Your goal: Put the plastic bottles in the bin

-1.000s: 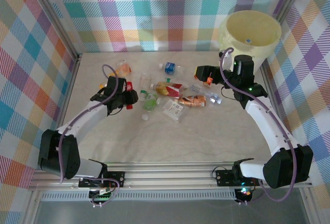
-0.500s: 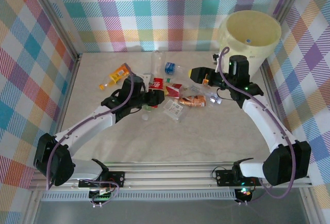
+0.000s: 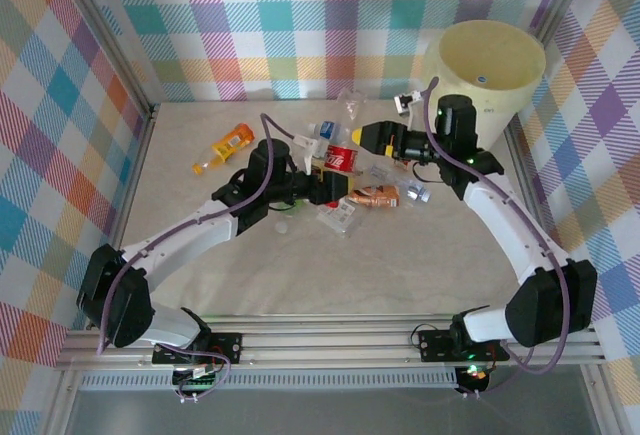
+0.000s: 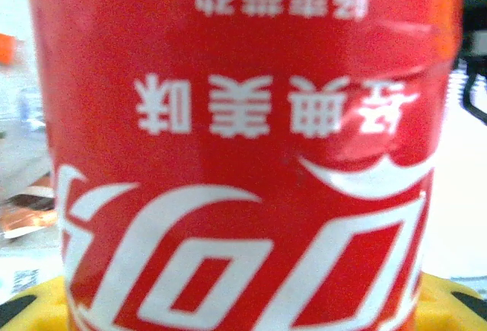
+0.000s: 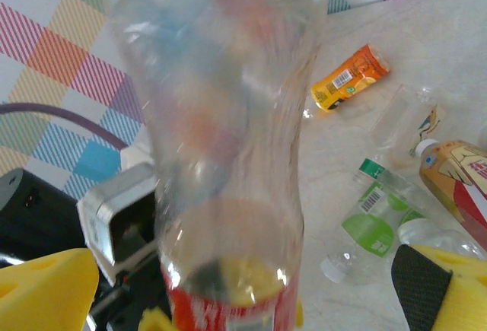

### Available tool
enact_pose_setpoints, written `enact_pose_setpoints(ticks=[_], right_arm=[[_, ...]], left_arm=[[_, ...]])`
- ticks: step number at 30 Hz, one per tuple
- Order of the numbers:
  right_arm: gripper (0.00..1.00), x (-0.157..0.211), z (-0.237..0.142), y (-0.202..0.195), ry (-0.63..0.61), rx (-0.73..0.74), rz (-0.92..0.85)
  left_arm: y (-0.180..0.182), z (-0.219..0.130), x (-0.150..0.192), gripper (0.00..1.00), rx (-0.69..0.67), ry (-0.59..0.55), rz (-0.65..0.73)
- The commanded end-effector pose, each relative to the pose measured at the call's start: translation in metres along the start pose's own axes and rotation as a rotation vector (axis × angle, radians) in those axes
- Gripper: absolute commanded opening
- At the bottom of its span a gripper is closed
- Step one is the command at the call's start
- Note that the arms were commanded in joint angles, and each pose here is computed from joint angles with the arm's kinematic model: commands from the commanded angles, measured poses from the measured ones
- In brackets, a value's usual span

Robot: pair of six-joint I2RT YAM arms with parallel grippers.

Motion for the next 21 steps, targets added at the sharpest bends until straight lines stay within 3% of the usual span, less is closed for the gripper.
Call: enact_pose_setpoints(ticks=[1, 15, 21], right_arm=[[1.00, -0.013, 0.002, 0.012, -0.027, -0.066, -0.020], [0.96, -0.022, 0.008, 0.020, -0.053, -0.134, -0.091], [0.75, -0.021, 0.013, 0.013, -0.051, -0.132, -0.088]], left_arm=[[-0.028, 0.001, -0.014, 0.37, 0.146, -0.025, 0.060], [-0.031, 0.016, -0.008, 0.37, 0.163, 0.027, 0.056], [-0.028, 0.017, -0.006, 0.37, 0.144, 0.038, 0.055]])
Point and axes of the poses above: each hand's point on the last joint's axis, 136 mm out from that joint toward the fingers, its own z axis out along the fingers, its own y axis along the line the jaws close on, x = y × z, the point moved 10 cm from there along -z, back along the fingers, and after that the axes turned 1 degree about -z, right-handed, at the moved point
